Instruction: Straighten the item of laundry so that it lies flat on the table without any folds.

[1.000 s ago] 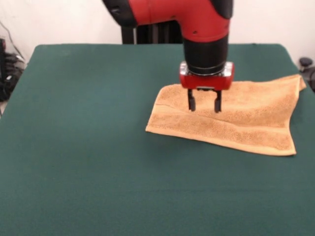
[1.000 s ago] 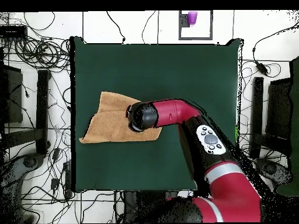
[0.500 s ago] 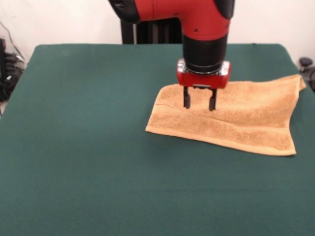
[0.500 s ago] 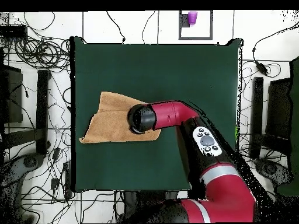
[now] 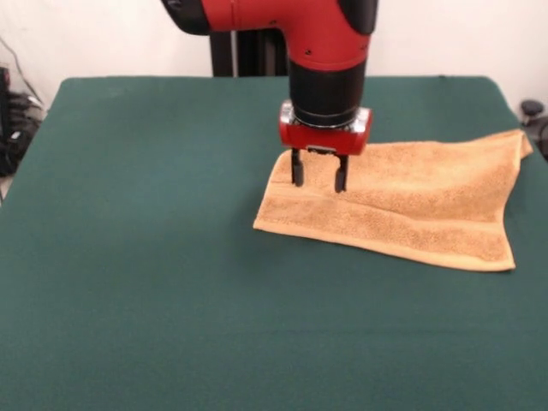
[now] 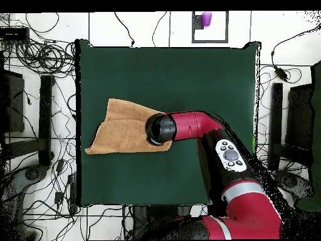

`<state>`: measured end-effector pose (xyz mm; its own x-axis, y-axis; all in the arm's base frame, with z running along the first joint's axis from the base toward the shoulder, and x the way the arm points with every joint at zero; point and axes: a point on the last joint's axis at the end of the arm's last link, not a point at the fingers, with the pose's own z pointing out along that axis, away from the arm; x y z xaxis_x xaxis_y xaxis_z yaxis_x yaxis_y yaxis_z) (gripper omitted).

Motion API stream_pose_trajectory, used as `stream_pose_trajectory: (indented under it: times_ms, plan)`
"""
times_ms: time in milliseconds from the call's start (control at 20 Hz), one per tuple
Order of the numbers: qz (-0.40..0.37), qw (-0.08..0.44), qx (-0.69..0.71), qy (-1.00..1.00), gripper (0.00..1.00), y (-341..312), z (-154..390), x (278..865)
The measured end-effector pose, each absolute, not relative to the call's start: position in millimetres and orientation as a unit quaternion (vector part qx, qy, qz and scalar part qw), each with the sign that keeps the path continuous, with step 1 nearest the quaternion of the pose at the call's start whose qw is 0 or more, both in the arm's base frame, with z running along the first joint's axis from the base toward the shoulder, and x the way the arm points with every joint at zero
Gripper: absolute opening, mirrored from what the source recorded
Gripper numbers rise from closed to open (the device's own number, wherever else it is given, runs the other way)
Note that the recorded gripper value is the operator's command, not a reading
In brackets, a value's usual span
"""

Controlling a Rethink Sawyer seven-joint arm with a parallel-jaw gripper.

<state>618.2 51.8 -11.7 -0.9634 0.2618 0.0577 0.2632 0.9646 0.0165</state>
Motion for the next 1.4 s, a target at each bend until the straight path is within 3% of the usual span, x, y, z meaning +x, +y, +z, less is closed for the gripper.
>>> stream_pose_trajectory:
  times_ms: [1400]
  plan:
    - [-0.002, 0.006, -0.183, -0.983, 1.00, -12, 21, 629]
